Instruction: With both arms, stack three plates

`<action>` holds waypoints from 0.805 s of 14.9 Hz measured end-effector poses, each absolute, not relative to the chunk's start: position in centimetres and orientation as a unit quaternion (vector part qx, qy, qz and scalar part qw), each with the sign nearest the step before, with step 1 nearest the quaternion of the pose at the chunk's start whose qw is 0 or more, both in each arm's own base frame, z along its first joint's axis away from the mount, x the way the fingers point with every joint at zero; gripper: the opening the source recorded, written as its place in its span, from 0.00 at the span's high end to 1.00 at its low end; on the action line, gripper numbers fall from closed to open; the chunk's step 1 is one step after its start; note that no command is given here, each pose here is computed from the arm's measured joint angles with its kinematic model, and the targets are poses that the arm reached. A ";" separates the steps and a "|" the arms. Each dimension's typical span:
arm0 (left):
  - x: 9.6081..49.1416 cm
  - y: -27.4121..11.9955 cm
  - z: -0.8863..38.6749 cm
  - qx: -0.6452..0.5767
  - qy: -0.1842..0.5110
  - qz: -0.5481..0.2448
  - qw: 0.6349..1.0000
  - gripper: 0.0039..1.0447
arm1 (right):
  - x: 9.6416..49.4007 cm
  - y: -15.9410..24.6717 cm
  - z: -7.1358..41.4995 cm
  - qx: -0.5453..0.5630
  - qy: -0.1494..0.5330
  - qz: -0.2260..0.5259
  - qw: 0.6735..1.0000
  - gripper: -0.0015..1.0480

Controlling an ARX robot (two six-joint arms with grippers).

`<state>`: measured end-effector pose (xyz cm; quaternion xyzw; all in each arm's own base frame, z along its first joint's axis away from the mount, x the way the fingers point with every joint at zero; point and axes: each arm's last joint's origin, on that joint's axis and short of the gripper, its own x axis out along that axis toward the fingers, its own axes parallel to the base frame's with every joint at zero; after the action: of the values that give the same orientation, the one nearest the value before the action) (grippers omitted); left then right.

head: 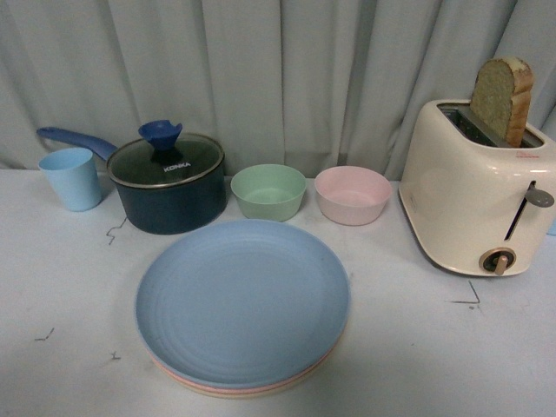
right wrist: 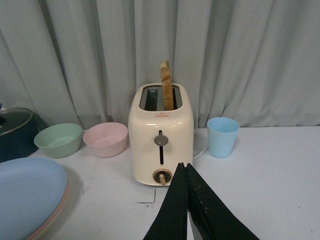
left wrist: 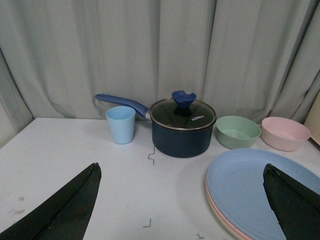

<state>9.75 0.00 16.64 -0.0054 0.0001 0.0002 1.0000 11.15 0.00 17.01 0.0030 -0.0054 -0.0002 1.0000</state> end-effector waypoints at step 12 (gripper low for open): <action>9.8 0.0 16.6 -0.005 0.000 0.000 1.000 0.06 | 9.7 0.0 16.7 0.003 -0.002 0.000 1.000 0.69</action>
<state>9.75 0.00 16.64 -0.0054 -0.0001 0.0002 1.0000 9.72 0.00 16.68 0.0026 -0.0020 0.0000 1.0000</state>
